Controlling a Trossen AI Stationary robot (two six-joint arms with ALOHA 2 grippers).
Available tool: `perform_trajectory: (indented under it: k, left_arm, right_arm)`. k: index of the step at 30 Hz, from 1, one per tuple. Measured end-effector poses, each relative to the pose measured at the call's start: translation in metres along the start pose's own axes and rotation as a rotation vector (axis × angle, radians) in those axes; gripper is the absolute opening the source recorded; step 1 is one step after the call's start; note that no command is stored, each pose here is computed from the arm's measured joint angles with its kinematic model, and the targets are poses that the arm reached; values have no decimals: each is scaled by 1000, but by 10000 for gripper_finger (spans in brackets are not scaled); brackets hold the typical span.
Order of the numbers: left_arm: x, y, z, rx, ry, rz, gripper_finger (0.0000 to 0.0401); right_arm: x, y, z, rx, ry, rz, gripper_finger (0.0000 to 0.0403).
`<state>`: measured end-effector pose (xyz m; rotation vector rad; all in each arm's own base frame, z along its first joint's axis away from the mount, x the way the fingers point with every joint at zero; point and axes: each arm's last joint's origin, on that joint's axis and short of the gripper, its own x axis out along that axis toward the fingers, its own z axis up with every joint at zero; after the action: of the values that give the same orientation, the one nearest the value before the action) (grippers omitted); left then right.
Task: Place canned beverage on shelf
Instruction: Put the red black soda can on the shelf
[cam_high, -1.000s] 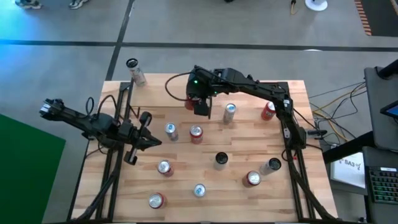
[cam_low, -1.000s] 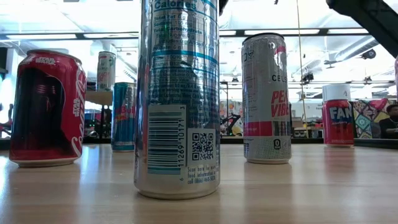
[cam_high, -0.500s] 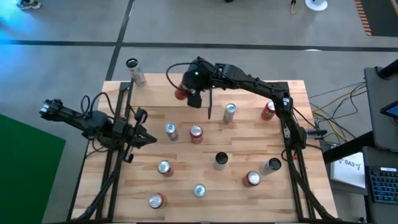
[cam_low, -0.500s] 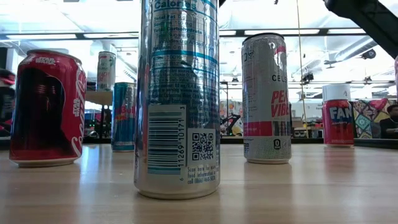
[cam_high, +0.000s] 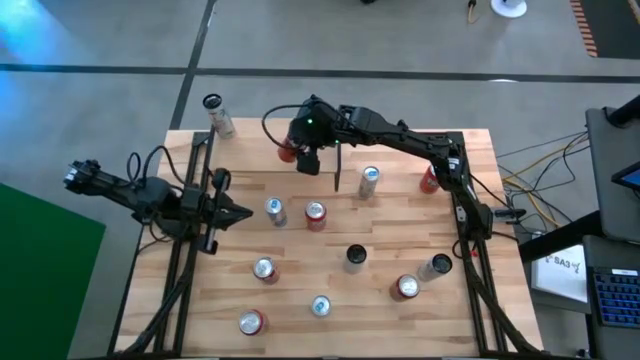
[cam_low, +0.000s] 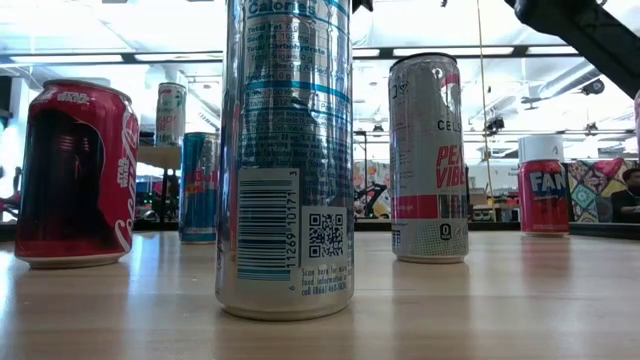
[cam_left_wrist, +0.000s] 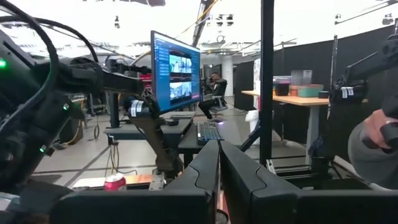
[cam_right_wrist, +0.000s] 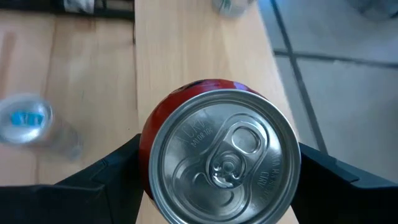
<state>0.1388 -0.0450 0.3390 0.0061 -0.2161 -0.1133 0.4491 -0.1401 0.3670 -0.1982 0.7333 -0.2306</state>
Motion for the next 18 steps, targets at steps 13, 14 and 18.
perform_trajectory:
  k: [13,14,18]
  left_arm:
    - [-6,4,4,64,-14,68,0]
    - [-7,4,5,67,-16,69,0]
    - [-10,5,6,69,-18,70,0]
  right_arm:
    - [-8,-3,13,58,-146,65,294]
    - [-6,-2,12,62,-139,68,294]
    - [-4,0,3,66,-53,90,294]
